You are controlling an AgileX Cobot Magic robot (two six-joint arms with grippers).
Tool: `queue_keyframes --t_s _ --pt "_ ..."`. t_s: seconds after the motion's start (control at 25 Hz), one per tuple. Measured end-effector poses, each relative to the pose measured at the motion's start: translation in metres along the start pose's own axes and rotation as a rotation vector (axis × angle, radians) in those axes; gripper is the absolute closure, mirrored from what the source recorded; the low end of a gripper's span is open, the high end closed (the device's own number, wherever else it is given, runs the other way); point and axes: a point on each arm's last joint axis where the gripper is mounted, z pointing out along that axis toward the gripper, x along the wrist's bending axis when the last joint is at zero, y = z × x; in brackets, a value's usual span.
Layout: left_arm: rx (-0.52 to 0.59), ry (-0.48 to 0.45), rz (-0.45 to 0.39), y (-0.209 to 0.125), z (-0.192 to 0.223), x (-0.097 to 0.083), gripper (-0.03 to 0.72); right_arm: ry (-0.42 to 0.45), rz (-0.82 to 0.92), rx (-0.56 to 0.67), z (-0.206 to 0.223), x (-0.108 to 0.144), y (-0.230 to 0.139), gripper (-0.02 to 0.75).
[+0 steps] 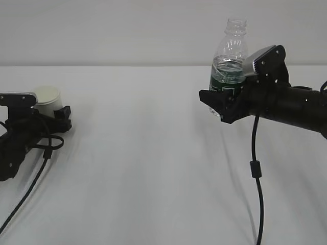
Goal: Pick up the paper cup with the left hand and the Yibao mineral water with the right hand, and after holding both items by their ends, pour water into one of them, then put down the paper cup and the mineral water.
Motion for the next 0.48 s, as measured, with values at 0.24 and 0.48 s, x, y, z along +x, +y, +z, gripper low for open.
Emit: queue_keyframes --t_s 0.24,0.48 --pt "0.010 0.001 -0.001 -0.0005 0.0019 0.0000 0.092 0.003 -0.001 -0.001 0.0003 0.0007 0.0002 0.241" --pt "0.007 0.008 -0.002 0.0009 0.0033 0.0047 0.095 0.005 0.000 -0.001 0.0003 0.0008 0.0001 0.241"
